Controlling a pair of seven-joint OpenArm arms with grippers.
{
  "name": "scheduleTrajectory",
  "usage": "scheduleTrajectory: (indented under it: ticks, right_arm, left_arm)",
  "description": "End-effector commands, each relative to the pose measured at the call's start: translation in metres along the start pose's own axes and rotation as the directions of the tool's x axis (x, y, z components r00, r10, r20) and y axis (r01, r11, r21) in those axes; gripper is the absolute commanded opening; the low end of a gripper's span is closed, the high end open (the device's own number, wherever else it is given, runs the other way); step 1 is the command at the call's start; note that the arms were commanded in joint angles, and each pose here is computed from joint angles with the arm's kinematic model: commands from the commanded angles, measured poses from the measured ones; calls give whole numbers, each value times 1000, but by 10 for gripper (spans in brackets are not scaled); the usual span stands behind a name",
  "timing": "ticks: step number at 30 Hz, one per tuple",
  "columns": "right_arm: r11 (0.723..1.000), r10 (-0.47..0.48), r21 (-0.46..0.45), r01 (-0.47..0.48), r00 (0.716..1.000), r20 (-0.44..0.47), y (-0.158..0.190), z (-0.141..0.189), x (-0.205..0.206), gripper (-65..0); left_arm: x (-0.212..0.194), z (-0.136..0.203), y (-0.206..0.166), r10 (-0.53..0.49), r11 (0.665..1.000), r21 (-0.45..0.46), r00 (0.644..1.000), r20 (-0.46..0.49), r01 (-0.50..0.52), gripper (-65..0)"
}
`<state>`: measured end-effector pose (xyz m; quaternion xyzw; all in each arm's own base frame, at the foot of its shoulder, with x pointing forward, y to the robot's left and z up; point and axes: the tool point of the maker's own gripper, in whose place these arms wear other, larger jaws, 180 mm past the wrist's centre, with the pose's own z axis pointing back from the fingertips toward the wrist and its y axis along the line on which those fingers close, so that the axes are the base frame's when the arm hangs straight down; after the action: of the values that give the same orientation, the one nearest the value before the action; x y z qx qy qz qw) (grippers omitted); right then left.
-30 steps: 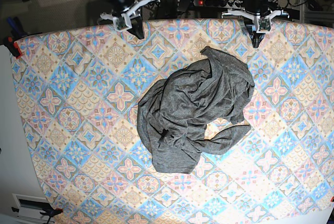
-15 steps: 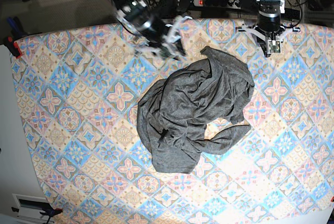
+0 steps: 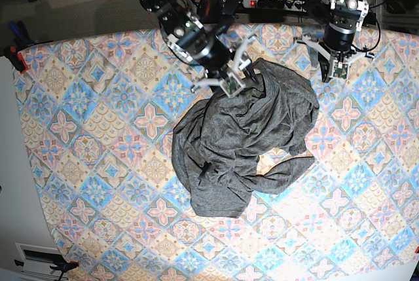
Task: Layout the t-shirt on the table in an organized manner, then fold the t-shirt properly
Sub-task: 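Lower the right gripper onto the grey t-shirt and pinch a fold, then drag the pinched fabric with the right gripper away from the shirt pile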
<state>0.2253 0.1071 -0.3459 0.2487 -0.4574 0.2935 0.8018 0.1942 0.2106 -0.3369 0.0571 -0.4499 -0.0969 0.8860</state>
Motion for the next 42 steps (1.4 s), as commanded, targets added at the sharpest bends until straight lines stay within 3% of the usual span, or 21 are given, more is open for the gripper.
scheduleTrajectory:
  ticks: [1,7,15,20,26,38,42]
  right_arm:
    - [1000,0,9,-1,999,32,2,-2,9,-397]
    - [1000,-17,13,17,999,-34,2,-11,-18,-385]
    - [999,-37,17,36,996,80,3,-15,-12,-385]
    - [999,-40,18,39,997,63,4,-16,-19,-384]
    - [996,-22,88,21,1000,8,31,-23,-39,-384]
    - [995,-19,101,21,1000,-18,36,-25,-49,-383]
    - [985,9,175,-6,1000,-19,66,-23,-49,-381]
  left_arm:
    - [10,2,1,-4,1000,1,999,39,4,-647]
    - [5,1,3,-4,1000,4,1000,27,4,-647]
    - [2,5,21,0,999,54,1000,17,-1,-647]
    - [-6,3,21,2,999,53,1000,-3,-1,-647]
    - [-11,1,20,8,999,49,1000,-15,-7,-647]
    - [-11,1,19,10,999,45,1000,-18,-9,-647]
    - [-14,0,19,13,999,45,1000,-25,-12,-647]
